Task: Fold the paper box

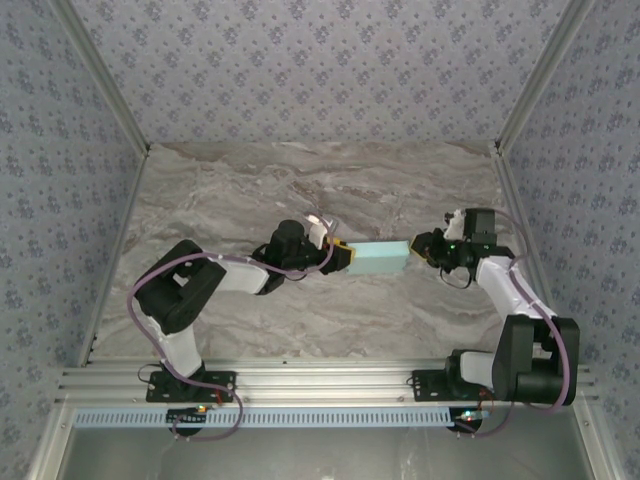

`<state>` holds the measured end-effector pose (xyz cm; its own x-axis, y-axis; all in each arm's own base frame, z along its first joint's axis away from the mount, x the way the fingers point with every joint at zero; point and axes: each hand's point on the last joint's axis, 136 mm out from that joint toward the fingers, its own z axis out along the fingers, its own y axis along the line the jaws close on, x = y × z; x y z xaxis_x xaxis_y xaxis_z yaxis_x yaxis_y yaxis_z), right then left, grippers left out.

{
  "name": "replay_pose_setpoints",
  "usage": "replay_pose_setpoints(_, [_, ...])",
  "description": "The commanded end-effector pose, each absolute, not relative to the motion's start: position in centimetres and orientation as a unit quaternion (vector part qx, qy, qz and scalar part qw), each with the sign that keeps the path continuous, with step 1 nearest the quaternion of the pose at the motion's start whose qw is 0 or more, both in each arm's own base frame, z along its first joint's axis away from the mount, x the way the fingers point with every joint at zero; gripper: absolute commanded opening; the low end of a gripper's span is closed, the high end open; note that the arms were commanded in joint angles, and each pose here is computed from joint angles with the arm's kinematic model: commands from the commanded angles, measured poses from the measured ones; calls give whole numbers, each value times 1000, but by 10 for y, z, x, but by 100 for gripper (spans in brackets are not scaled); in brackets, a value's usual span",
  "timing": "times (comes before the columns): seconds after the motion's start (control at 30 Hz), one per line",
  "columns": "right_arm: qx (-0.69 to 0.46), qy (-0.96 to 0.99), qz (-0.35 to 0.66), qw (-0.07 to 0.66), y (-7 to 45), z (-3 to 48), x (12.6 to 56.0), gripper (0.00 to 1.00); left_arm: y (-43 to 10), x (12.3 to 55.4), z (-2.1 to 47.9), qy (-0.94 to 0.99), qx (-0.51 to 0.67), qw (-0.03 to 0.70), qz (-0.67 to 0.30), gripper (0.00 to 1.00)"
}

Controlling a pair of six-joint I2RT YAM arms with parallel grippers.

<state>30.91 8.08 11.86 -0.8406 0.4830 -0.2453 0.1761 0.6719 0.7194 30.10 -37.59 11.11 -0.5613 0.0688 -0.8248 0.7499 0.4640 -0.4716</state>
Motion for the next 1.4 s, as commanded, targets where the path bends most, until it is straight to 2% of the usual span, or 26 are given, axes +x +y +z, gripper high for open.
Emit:
replay_pose_setpoints(0.0, [165, 912, 317, 202, 73, 129, 299, 21, -339, 278, 14, 854, 274, 286, -339, 48])
replay_pose_setpoints(0.13, [142, 920, 299, 208, 70, 141, 296, 27, -340, 278, 13, 856, 278, 279, -335, 48])
replay_pose_setpoints(0.27, [121, 916, 330, 195, 85, 141, 294, 32, -339, 278, 14, 856, 275, 282, -333, 48])
replay_pose_setpoints(0.4, [126, 922, 321, 177, 87, 120, 294, 34, -338, 278, 14, 858, 279, 278, -329, 49])
replay_pose_setpoints(0.5, [157, 922, 319, 156, 80, 89, 296, 33, -337, 277, 14, 858, 277, 279, -330, 49])
replay_pose_setpoints(0.63, [217, 907, 327, 151, 58, 63, 304, 15, -334, 277, 7, 863, 277, 274, -323, 49])
replay_pose_setpoints(0.67, [209, 912, 319, 149, 58, 63, 303, 15, -334, 277, 7, 863, 275, 273, -323, 49])
replay_pose_setpoints(0.8, [169, 922, 312, 154, 67, 90, 301, 25, -335, 278, 9, 861, 275, 276, -326, 50])
replay_pose_setpoints(1.0, [152, 917, 300, 215, 66, 146, 307, 37, -335, 280, 12, 862, 276, 278, -322, 50])
replay_pose_setpoints(1.03, [149, 918, 296, 220, 65, 152, 309, 42, -335, 281, 12, 861, 277, 280, -322, 50])
replay_pose_setpoints(1.1, [159, 922, 284, 210, 65, 155, 310, 70, -335, 283, 13, 861, 279, 282, -317, 51])
replay_pose_setpoints(1.13, [175, 924, 277, 199, 66, 153, 310, 77, -335, 283, 12, 863, 280, 280, -314, 51])
replay_pose_setpoints(1.2, [238, 913, 288, 163, 73, 153, 308, 84, -334, 283, 14, 865, 282, 275, -310, 51])
replay_pose_setpoints(1.27, [365, 880, 284, 109, 79, 144, 301, 87, -334, 283, 16, 864, 280, 279, -312, 51])
replay_pose_setpoints(1.33, [443, 847, 283, 77, 91, 132, 292, 100, -335, 284, 18, 861, 279, 285, -316, 51])
replay_pose_setpoints(1.37, [459, 837, 290, 71, 99, 130, 292, 100, -336, 285, 18, 861, 279, 286, -316, 51])
